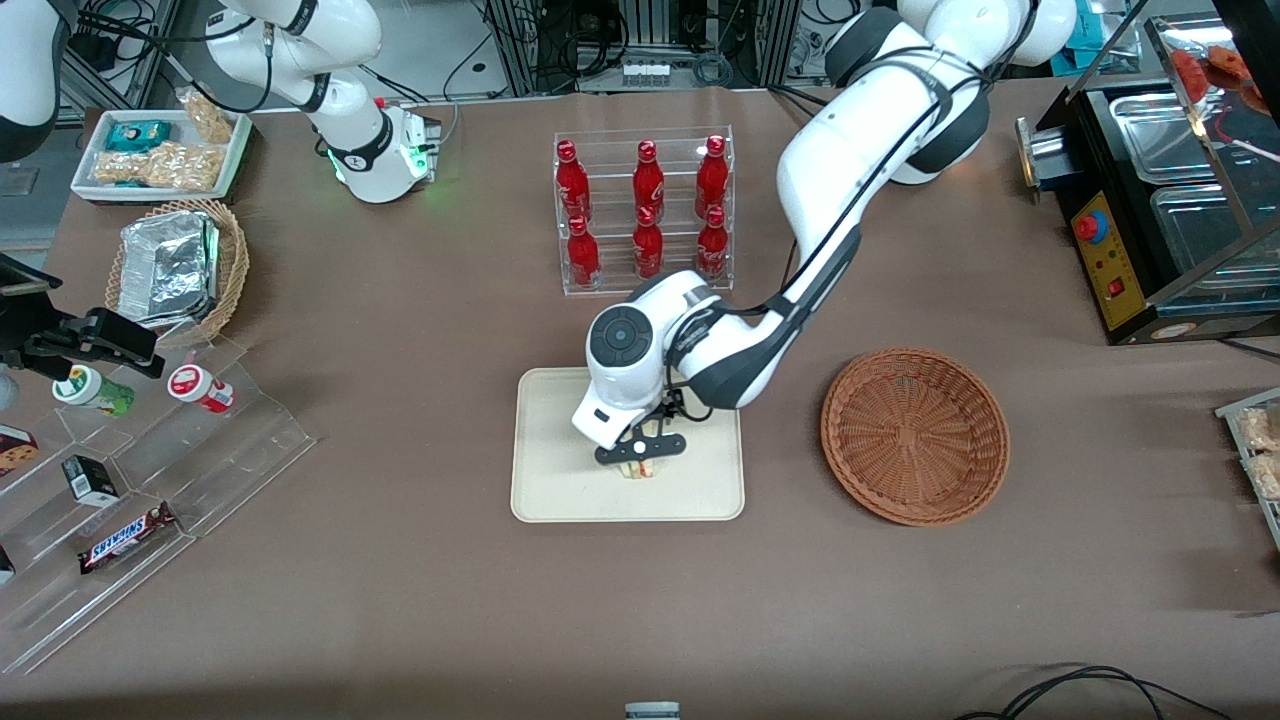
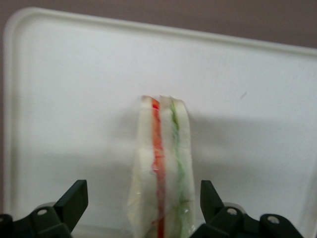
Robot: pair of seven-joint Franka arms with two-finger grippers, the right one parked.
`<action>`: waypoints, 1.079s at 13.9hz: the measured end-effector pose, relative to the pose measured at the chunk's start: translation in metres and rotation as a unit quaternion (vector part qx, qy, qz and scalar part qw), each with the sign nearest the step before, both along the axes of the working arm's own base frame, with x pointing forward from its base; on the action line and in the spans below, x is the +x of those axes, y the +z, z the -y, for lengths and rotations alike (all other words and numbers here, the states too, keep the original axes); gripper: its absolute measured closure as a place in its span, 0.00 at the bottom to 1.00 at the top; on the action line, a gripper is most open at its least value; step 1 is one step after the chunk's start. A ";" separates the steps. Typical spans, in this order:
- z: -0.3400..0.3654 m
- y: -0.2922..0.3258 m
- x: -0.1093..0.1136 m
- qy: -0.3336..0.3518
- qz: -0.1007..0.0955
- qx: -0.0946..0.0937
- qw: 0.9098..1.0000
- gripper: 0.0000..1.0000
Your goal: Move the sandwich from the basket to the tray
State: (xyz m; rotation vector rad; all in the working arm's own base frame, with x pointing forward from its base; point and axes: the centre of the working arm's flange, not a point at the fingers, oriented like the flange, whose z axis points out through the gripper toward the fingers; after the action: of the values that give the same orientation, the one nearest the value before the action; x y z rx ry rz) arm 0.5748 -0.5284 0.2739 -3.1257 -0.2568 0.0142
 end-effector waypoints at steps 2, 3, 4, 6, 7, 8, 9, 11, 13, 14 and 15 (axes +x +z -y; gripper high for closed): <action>-0.030 0.067 0.017 0.020 -0.014 -0.014 1.000 0.00; -0.052 0.103 0.024 0.019 -0.030 -0.019 0.999 0.00; -0.080 0.138 0.028 0.014 -0.051 -0.021 0.998 0.00; -0.149 0.200 0.034 -0.006 -0.093 -0.007 0.996 0.00; -0.189 0.225 0.035 -0.021 -0.115 -0.001 0.993 0.00; -0.230 0.247 0.037 -0.035 -0.135 0.000 0.990 0.00; -0.273 0.266 0.039 -0.046 -0.151 -0.002 0.987 0.00; -0.351 0.293 0.040 -0.055 -0.173 -0.008 0.983 0.00; -0.407 0.313 0.037 -0.039 -0.179 -0.013 0.983 0.00; -0.423 0.318 0.034 -0.030 -0.180 -0.012 0.983 0.00; -0.431 0.321 0.029 -0.027 -0.179 -0.009 0.983 0.00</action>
State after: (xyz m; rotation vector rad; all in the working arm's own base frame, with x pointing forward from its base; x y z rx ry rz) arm 0.6040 -0.0975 0.5946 -3.0672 -0.1647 0.5729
